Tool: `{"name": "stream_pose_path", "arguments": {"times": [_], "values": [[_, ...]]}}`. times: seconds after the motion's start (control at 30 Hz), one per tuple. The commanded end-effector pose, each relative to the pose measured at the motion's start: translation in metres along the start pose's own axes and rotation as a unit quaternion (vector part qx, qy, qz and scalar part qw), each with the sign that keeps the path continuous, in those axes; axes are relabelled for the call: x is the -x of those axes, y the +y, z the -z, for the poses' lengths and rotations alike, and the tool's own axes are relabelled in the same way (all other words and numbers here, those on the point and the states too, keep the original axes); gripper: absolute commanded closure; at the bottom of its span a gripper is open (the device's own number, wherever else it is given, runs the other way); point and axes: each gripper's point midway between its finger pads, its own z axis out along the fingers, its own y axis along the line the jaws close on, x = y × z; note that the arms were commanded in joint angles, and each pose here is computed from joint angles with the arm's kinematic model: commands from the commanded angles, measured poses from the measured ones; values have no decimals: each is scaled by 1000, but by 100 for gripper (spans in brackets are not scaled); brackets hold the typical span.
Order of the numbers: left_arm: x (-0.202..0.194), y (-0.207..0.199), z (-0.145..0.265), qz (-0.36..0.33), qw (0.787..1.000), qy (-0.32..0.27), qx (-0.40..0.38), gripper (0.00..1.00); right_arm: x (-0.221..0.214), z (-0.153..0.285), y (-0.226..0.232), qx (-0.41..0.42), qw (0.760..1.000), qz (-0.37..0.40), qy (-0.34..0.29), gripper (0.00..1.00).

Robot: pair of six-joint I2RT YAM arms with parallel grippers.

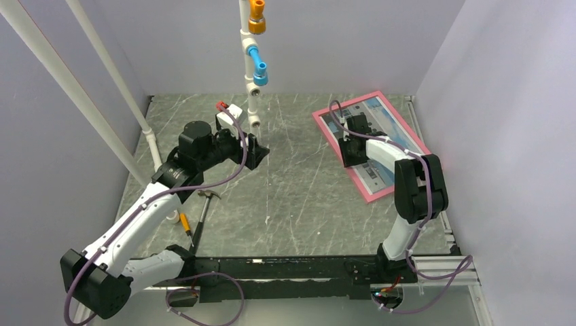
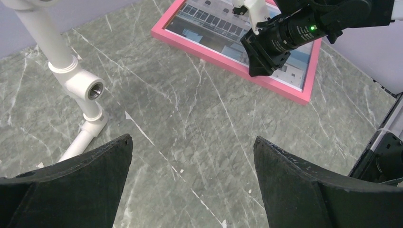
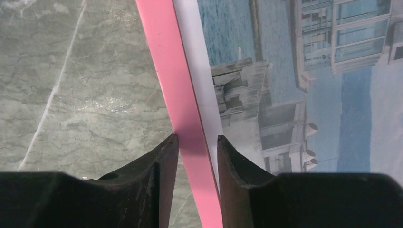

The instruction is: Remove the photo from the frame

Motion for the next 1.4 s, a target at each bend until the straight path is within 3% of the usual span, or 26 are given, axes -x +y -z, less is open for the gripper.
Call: {"name": "stream_pose_path", "arguments": {"times": [0.0, 0.1, 0.27, 0.97, 1.37], "values": [[10, -9, -5, -5, 1000, -14, -24, 0, 14, 0, 0, -3, 1000, 2, -18, 66], [8, -10, -7, -1, 1000, -8, -30, 0, 11, -3, 4, -1, 1000, 7, -12, 72], [4, -9, -11, 3, 1000, -2, -29, 1, 5, -10, 7, -9, 1000, 14, -1, 74], [-2, -7, -16, 8, 1000, 13, -28, 1, -3, -18, 3, -34, 999, 21, 13, 69], [-7, -8, -21, 16, 999, 26, -32, 1, -7, -20, 5, -50, 998, 33, 16, 71]]}}
